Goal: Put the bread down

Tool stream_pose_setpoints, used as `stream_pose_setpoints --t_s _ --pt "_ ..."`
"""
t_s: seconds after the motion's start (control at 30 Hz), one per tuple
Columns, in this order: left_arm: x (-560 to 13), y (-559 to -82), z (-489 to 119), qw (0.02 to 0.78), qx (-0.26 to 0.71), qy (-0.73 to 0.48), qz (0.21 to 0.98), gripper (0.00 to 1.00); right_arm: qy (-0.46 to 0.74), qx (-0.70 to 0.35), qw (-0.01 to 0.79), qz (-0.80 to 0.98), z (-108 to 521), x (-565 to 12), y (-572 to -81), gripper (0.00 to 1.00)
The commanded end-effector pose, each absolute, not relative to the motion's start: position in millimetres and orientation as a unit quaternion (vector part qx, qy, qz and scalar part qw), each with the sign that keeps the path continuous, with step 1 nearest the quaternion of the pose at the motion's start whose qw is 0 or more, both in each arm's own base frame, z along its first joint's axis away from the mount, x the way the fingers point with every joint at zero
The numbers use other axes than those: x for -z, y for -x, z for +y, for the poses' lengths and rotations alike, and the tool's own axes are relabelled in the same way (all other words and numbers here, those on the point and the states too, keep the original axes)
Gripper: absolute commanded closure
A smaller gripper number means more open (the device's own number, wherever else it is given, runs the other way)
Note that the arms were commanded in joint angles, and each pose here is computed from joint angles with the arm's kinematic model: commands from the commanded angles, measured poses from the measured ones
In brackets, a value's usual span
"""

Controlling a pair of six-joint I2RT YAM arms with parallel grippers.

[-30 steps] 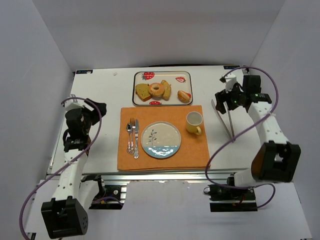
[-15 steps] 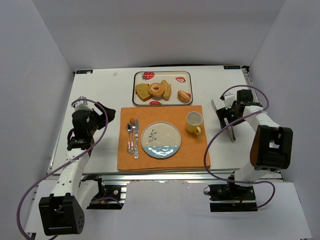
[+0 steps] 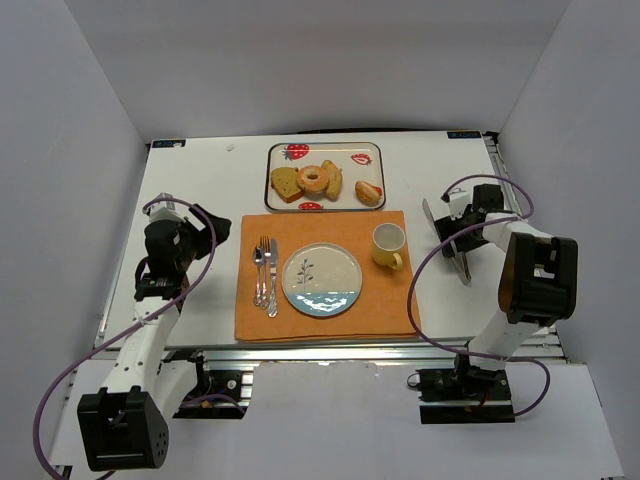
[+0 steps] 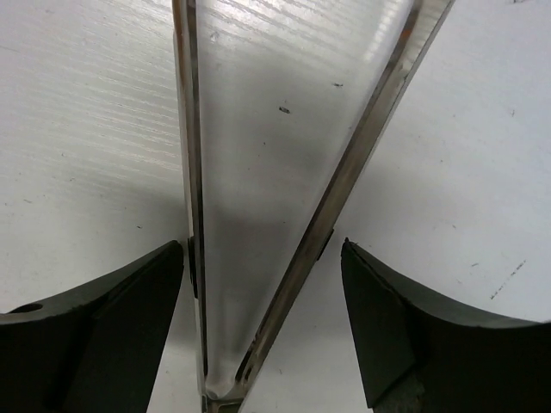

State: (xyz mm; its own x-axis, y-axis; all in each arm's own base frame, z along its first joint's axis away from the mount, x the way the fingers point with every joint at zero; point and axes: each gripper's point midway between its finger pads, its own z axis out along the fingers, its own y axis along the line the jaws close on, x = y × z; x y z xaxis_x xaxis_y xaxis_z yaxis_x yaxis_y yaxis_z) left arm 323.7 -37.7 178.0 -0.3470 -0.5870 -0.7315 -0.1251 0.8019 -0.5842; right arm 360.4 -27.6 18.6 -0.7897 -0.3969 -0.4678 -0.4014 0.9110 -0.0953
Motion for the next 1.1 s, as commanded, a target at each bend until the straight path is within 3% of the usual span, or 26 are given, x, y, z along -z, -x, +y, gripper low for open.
stream_pose_setpoints --t_s 0.0,0.4,0.5,0.53,0.63,0.77,0.9,1.07 --pt "-180.0 -323.1 -35.9 0.527 0.212 0.226 0.791 0.03 0.210 -0.024 0.239 0.948 -27.5 -8.0 -359.6 0.24" --pt "-183.5 -318.4 -33.8 0.537 0.214 0.240 0.780 0.03 0.219 -0.087 0.183 0.954 -18.1 15.8 -328.3 0.48" --pt "-184.5 -317.8 -33.5 0.538 0.214 0.240 0.779 0.03 0.217 -0.079 0.188 0.955 -21.8 14.1 -332.8 0.60" --pt "-184.8 -317.4 -33.1 0.539 0.213 0.241 0.779 0.03 0.222 -0.072 0.196 0.952 -23.9 9.7 -337.5 0.71" --pt "-187.6 -316.8 -32.2 0.542 0.213 0.244 0.776 0.03 0.242 -0.051 0.244 0.938 -26.8 -16.8 -357.1 0.80" --pt "-192.8 -316.2 -31.9 0.549 0.216 0.245 0.769 0.03 0.270 -0.056 0.311 0.910 -16.3 -67.6 -384.0 0.79" --pt "-196.6 -316.7 -32.4 0.553 0.220 0.247 0.765 0.03 0.307 -0.057 0.371 0.875 4.5 -127.2 -413.4 0.69" --pt "-199.8 -318.1 -33.1 0.555 0.224 0.247 0.762 0.03 0.375 -0.057 0.394 0.837 50.9 -161.1 -426.6 0.64"
